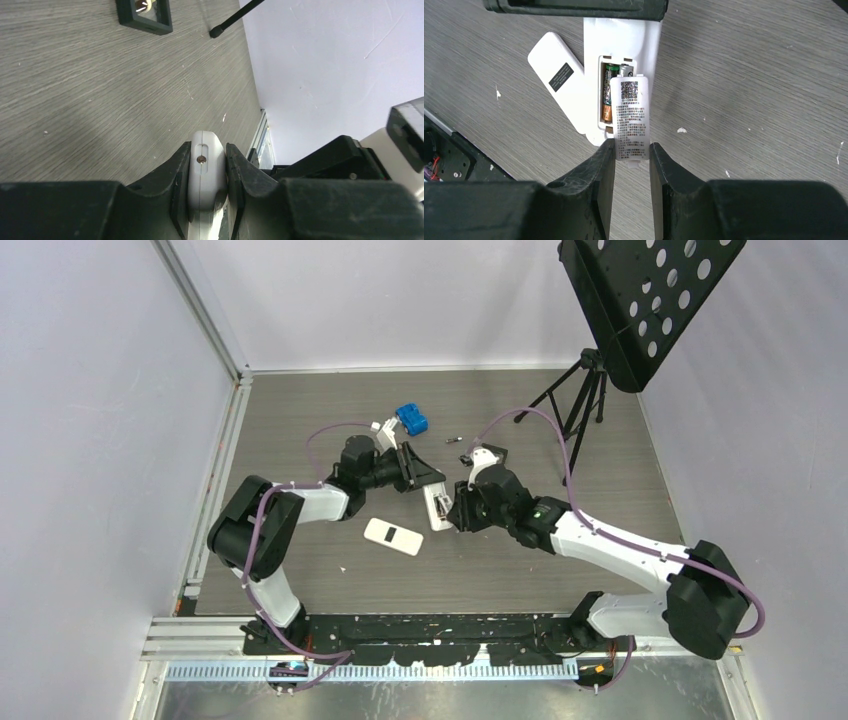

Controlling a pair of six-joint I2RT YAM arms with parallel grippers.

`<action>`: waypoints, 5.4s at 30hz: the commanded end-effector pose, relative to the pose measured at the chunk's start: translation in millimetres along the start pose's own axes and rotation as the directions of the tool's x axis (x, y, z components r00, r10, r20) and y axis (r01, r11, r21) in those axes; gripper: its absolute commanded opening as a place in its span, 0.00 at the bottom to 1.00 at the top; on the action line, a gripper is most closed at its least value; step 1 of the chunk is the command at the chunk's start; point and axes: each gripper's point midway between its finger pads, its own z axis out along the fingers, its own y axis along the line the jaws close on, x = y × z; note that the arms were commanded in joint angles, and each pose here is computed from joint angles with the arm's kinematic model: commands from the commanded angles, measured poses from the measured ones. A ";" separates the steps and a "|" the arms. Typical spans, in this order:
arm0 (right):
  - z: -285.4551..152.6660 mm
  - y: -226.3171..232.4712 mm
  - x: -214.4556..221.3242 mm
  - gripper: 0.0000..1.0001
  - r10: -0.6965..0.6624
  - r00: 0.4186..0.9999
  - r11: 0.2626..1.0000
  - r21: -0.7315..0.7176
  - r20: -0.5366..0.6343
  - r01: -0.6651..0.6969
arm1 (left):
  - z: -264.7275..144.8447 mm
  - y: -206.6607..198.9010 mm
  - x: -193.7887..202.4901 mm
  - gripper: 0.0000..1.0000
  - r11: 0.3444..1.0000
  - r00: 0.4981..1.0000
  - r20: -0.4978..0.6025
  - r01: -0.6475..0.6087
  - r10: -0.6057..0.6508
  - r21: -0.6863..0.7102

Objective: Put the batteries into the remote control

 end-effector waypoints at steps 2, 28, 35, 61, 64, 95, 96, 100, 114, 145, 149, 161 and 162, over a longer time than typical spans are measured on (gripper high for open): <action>5.1 18.0 -16.5 0.27 -0.037 0.998 0.998 -0.058 0.051 0.040 | -1.2 -19.9 -7.1 0.00 0.993 0.997 0.031 -0.076 0.074 0.087; 21.3 19.1 -29.9 0.27 -0.033 0.997 0.999 0.013 0.066 0.032 | -3.1 -24.6 -5.5 0.00 0.994 0.999 0.035 -0.034 0.030 0.102; 18.3 25.8 -32.1 0.30 -0.005 1.000 1.000 0.013 0.013 0.005 | -4.5 -26.0 -1.1 0.00 0.993 0.999 0.028 -0.024 0.021 0.118; 5.7 20.0 -45.3 0.61 0.047 0.997 0.991 0.132 -0.054 -0.039 | -10.8 -47.7 -7.2 0.00 0.981 0.992 0.041 0.111 -0.119 0.161; -6.7 24.8 -52.4 0.71 0.073 0.997 0.992 0.101 -0.017 -0.071 | -10.5 -47.9 -8.7 0.00 0.981 0.992 0.045 0.113 -0.122 0.156; -69.9 44.8 -87.4 0.91 0.731 0.635 0.664 -0.477 0.252 -0.575 | -27.9 -103.7 -21.0 0.00 0.869 0.954 -0.010 0.278 -0.300 0.410; -69.8 45.0 -87.4 0.90 0.734 0.633 0.660 -0.481 0.247 -0.578 | -28.1 -104.7 -21.5 0.00 0.868 0.954 -0.011 0.276 -0.299 0.413; -65.5 43.7 -87.1 0.78 0.741 0.632 0.650 -0.477 0.227 -0.591 | -30.1 -108.5 -22.0 0.00 0.865 0.955 -0.011 0.273 -0.296 0.422; -43.2 33.4 -78.4 0.31 0.702 0.674 0.699 -0.399 0.228 -0.593 | -36.6 -119.7 -23.2 0.00 0.861 0.958 -0.011 0.261 -0.285 0.437; -62.0 93.7 -85.4 0.22 0.392 0.913 0.735 -0.635 0.112 -0.237 | -57.9 -153.7 0.4 0.18 0.889 0.996 -0.091 0.029 0.014 0.457; -55.3 81.2 -84.3 0.13 0.390 0.912 0.786 -0.563 0.128 -0.257 | -55.0 -140.6 -2.8 0.49 0.934 0.998 -0.039 -0.030 0.047 0.355; -31.9 -60.8 -41.8 0.03 0.270 0.941 0.925 0.218 0.202 -0.312 | -94.9 -16.8 -49.9 0.99 0.948 0.970 0.220 -0.031 0.105 -0.315; -34.9 -83.4 -33.5 0.02 0.236 0.952 0.892 0.344 0.194 -0.292 | -101.5 -6.4 -51.7 0.99 0.932 0.967 0.229 -0.018 0.108 -0.362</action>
